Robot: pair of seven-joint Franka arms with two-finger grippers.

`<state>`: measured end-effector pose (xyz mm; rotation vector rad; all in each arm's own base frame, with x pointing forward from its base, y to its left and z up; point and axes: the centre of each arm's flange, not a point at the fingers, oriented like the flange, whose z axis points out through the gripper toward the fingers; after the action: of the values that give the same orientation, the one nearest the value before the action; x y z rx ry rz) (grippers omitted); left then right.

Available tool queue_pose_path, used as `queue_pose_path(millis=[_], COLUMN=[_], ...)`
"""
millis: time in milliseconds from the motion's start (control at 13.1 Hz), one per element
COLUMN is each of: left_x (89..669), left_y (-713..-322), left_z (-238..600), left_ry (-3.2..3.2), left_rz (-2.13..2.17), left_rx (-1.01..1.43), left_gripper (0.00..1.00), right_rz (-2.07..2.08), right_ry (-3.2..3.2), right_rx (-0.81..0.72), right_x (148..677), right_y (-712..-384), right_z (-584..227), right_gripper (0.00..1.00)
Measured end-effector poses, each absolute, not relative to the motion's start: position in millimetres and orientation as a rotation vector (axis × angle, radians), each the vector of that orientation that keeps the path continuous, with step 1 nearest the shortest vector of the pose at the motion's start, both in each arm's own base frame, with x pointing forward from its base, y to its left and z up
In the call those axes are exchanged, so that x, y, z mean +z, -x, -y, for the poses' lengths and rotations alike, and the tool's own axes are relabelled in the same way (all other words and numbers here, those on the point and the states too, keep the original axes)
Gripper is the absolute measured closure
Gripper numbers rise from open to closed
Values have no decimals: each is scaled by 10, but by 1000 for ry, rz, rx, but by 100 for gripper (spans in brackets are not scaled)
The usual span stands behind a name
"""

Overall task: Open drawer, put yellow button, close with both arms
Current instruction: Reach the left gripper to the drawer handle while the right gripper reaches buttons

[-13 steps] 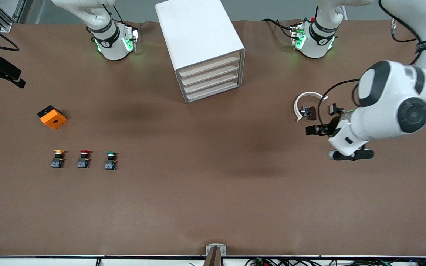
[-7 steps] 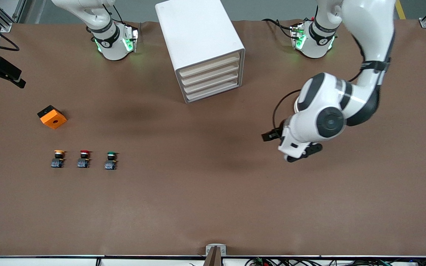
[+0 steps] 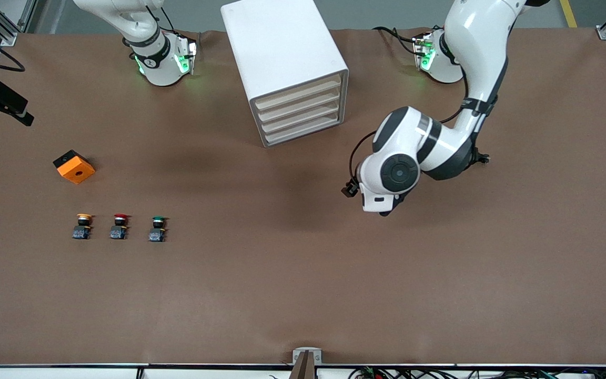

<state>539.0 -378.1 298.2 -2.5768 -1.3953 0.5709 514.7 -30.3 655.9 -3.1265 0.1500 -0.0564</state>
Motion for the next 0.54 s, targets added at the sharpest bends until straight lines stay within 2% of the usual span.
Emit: queue_pose_path(millis=[153, 306, 536], left_x=[2812, 2676, 2681], left_y=[-5172, -4936, -4814], left_z=[4007, 4199, 4192], left_ry=[2380, 2244, 2059], left_rz=[1578, 1642, 1678], left_rx=[569, 708, 891], left_gripper=[0, 0, 0], right_rz=[-150, -152, -157], right_ry=[3129, 3133, 3138], right_rx=[-20, 53, 165], right_x=[6420, 6158, 5644], right_y=[-5245, -5395, -5703], right_z=[302, 304, 318], right_gripper=[0, 0, 0])
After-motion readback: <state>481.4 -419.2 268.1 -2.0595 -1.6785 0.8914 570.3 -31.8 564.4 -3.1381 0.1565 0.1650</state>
